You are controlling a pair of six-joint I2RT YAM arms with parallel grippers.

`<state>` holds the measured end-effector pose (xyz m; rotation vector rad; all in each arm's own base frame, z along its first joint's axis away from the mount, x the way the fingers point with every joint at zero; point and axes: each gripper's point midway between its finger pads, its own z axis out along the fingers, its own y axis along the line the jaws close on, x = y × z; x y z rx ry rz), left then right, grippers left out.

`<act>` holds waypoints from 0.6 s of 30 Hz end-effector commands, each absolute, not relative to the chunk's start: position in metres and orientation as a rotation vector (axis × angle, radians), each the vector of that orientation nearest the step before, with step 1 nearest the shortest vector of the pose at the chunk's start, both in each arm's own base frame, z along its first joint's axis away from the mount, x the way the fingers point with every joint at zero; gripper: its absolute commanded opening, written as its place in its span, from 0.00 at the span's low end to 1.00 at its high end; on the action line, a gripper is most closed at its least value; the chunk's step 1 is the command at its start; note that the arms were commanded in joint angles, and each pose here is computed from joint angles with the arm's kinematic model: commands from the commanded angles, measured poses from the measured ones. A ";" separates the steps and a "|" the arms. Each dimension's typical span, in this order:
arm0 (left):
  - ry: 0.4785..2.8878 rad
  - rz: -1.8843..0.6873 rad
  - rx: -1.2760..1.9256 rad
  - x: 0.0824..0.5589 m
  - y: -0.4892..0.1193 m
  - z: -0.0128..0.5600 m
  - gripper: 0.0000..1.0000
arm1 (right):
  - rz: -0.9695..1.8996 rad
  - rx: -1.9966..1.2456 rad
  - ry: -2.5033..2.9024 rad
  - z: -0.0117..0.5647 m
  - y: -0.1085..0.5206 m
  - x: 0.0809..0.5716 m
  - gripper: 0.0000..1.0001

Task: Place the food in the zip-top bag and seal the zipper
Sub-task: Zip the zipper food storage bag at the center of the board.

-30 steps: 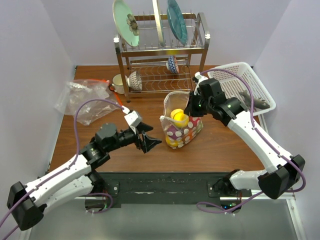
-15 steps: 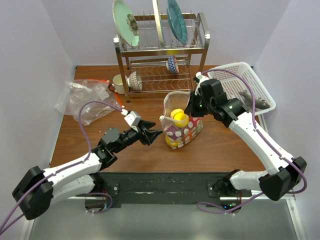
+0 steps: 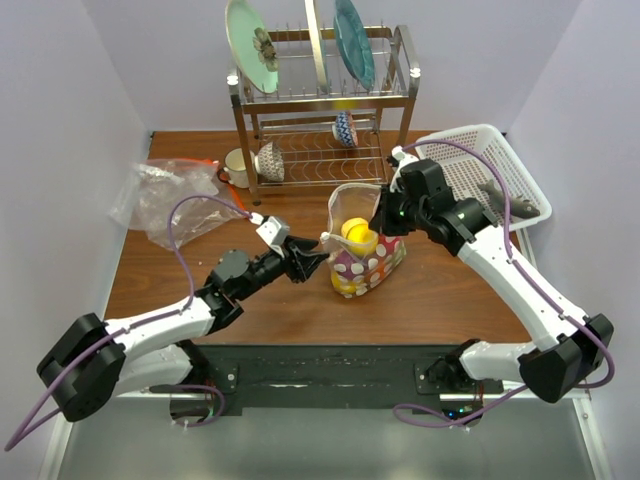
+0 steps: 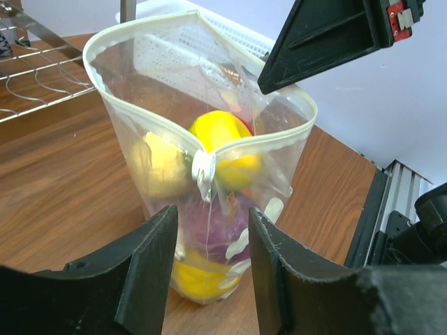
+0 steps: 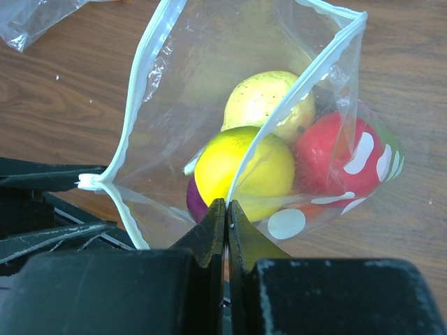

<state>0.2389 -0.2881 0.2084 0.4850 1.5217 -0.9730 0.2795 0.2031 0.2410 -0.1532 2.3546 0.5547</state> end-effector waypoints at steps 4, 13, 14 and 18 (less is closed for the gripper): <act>1.405 -1.009 0.457 0.250 -0.301 0.248 0.41 | 0.582 -0.166 2.293 0.255 0.203 0.278 0.00; 1.431 -0.992 0.506 0.257 -0.312 0.246 0.00 | 0.575 -0.161 2.286 0.259 0.199 0.274 0.00; 1.427 -0.980 0.511 0.257 -0.311 0.248 0.00 | 0.573 -0.169 2.280 0.260 0.198 0.273 0.01; 1.387 -0.957 0.588 0.250 -0.310 0.266 0.00 | 0.567 -0.239 2.218 0.272 0.195 0.270 0.34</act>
